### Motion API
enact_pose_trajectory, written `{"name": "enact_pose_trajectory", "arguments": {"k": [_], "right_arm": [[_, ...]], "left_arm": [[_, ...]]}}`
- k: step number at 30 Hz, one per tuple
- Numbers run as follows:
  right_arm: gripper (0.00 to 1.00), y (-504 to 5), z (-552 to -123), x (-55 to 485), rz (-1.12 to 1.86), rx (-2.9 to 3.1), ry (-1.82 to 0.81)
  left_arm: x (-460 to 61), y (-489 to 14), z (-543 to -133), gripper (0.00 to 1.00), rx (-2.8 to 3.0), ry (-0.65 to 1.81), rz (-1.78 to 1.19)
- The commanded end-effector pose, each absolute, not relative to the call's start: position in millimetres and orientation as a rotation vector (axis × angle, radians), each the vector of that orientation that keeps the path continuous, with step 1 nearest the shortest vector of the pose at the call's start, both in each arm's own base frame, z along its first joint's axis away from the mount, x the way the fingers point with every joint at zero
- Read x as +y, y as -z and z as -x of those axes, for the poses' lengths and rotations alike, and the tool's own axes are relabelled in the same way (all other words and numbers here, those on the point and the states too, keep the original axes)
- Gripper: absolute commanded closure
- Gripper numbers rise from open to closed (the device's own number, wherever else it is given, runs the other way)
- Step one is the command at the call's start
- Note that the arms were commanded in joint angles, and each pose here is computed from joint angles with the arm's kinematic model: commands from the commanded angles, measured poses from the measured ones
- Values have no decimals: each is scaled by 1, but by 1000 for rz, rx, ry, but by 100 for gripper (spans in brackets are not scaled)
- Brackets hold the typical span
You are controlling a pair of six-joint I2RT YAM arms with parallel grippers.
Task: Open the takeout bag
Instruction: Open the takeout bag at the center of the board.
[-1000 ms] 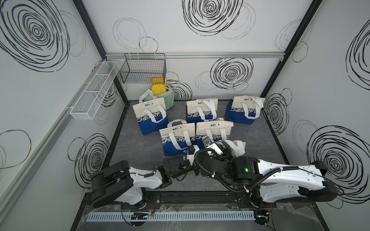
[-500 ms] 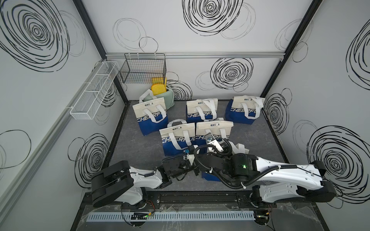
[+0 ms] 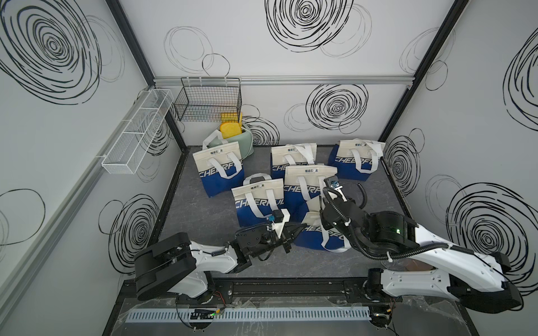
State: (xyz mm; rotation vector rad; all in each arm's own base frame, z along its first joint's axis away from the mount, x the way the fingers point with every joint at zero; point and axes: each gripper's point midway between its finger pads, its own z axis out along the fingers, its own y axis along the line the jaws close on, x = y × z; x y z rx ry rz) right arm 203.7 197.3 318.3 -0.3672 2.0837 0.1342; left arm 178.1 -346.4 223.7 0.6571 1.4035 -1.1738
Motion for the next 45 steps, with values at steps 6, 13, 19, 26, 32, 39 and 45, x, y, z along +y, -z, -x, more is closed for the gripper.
{"name": "enact_pose_trajectory", "arguments": {"k": [6, 13, 19, 26, 32, 39, 45], "right_arm": [[100, -355, -225, 174, 327, 2069, -195], [100, -366, -230, 182, 361, 2082, -306], [100, -345, -217, 212, 503, 2161, -457], [82, -327, -209, 201, 418, 2190, -486], [55, -318, -194, 191, 389, 2219, -521], [51, -312, -178, 189, 416, 2212, -485], [53, -295, -161, 200, 530, 2205, -288]], "left_arm": [[-343, -205, -181, 100, 1449, 1144, -668], [-344, -196, -178, 100, 1482, 1143, -689], [-352, -199, -175, 100, 1489, 1159, -709], [-360, -206, -177, 100, 1510, 1186, -703], [-365, -211, -183, 100, 1552, 1184, -671], [-366, -215, -188, 100, 1579, 1181, -638], [-366, -219, -191, 100, 1589, 1174, -625]]}}
